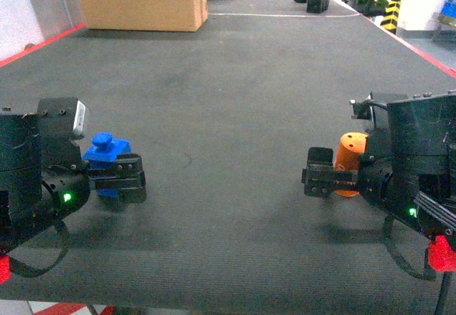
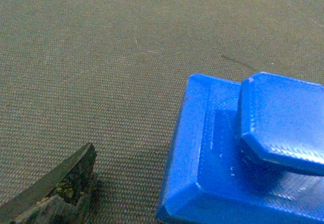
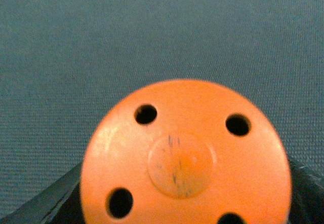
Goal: Sort blue parts and orange caps into right shelf containers
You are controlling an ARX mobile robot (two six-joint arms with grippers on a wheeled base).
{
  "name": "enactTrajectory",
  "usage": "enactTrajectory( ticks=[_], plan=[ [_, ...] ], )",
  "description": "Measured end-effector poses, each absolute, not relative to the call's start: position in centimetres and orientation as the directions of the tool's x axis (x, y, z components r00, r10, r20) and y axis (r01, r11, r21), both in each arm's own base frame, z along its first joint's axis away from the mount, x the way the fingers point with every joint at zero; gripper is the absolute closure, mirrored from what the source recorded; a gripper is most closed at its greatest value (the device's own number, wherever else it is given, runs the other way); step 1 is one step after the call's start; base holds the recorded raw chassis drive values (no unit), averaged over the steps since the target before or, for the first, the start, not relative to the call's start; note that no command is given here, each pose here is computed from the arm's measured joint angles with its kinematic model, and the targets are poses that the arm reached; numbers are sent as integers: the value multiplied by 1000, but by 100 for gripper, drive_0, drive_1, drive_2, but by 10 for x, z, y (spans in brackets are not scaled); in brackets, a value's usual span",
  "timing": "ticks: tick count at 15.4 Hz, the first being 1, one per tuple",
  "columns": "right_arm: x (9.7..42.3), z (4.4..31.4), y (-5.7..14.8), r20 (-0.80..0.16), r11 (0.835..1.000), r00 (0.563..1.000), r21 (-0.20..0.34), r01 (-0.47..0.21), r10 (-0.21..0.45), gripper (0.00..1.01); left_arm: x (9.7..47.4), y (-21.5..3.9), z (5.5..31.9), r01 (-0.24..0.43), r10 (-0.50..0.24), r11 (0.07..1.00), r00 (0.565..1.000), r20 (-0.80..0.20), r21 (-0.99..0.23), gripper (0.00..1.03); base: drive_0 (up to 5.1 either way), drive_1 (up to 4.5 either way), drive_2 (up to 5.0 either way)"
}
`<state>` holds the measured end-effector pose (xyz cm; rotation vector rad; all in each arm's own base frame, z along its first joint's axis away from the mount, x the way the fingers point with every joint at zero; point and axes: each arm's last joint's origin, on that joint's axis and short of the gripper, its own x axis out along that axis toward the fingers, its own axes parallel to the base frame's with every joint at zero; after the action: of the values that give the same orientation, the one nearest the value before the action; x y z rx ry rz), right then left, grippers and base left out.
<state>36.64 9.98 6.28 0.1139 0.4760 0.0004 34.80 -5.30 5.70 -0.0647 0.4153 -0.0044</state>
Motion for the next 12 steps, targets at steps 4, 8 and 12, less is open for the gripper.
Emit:
enactTrajectory(
  ticks=[4,8,12],
  plan=[
    [366,60,102,-455,993,890,116,19,36,47,350,-53,58,-16,-11,998,922,-386,-66,33,0,0,0],
    [364,60,101,-439,992,898,121,25,31,54,350,-53,56,-16,-12,998,924,-382,-69,59,0,0,0],
    [347,74,93,-399,990,917,136,27,30,54,336,-50,61,-20,-8,997,924,-382,-68,60,0,0,0]
  ],
)
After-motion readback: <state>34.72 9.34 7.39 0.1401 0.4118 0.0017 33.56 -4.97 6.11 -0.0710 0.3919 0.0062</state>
